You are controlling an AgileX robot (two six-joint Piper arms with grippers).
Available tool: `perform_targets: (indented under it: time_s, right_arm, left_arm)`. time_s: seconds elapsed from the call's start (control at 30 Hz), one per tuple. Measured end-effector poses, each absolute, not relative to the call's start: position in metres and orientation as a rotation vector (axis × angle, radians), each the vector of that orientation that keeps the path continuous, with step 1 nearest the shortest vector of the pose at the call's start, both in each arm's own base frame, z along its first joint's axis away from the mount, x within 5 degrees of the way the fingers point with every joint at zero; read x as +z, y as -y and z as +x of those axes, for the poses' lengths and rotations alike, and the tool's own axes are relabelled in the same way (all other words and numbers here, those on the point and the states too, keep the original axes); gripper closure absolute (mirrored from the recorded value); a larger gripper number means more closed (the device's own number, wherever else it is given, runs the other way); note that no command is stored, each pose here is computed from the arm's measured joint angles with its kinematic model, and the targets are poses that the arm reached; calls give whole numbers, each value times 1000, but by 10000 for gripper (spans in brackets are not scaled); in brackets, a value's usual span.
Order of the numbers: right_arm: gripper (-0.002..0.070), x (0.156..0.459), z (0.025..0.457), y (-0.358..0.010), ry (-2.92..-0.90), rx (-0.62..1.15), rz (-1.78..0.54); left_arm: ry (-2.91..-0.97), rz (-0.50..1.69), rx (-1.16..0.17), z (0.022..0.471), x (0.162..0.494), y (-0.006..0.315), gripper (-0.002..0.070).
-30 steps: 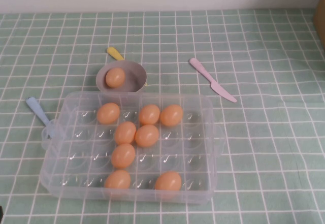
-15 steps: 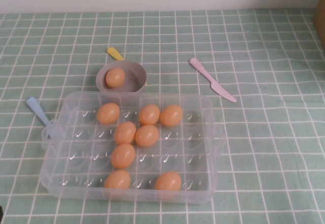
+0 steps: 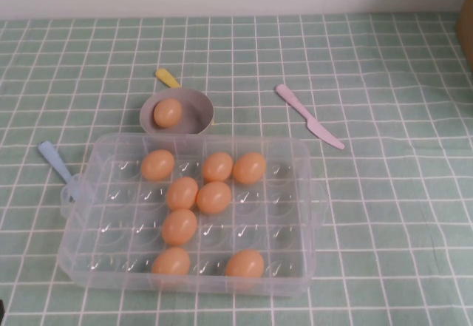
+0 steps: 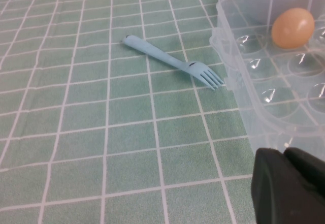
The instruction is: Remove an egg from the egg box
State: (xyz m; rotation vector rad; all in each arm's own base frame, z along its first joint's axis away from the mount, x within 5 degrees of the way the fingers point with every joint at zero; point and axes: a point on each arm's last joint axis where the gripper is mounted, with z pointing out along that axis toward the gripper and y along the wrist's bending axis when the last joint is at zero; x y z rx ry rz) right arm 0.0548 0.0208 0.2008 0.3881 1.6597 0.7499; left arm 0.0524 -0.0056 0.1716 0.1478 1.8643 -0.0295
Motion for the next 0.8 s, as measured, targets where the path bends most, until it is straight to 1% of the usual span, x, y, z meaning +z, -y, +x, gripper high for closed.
perform_targets:
  time_s: [0.1,0.23,0.4,0.53,0.6,0.8]
  right_arm:
    - [694,215,60,-27,-1768,777,360]
    - [694,233,71,-35,-1938,769,296]
    - [694,253,95,-44,-2238,732,157]
    - [694,264,115,-48,-2452,686,59]
    - [694,270,127,-49,-2528,654,15]
    - [694,286,161,-51,-2628,597,-54]
  left_arm:
    - [-1864,148,-30,52,172,6,678]
    - [-1864,148,-30,52,172,6,678]
    - [-1864,148,-30,52,172,6,678]
    - [-1864,148,-30,52,172,6,678]
    - [-1864,148,-30,52,172,6,678]
    - [-1864,148,-30,52,172,6,678]
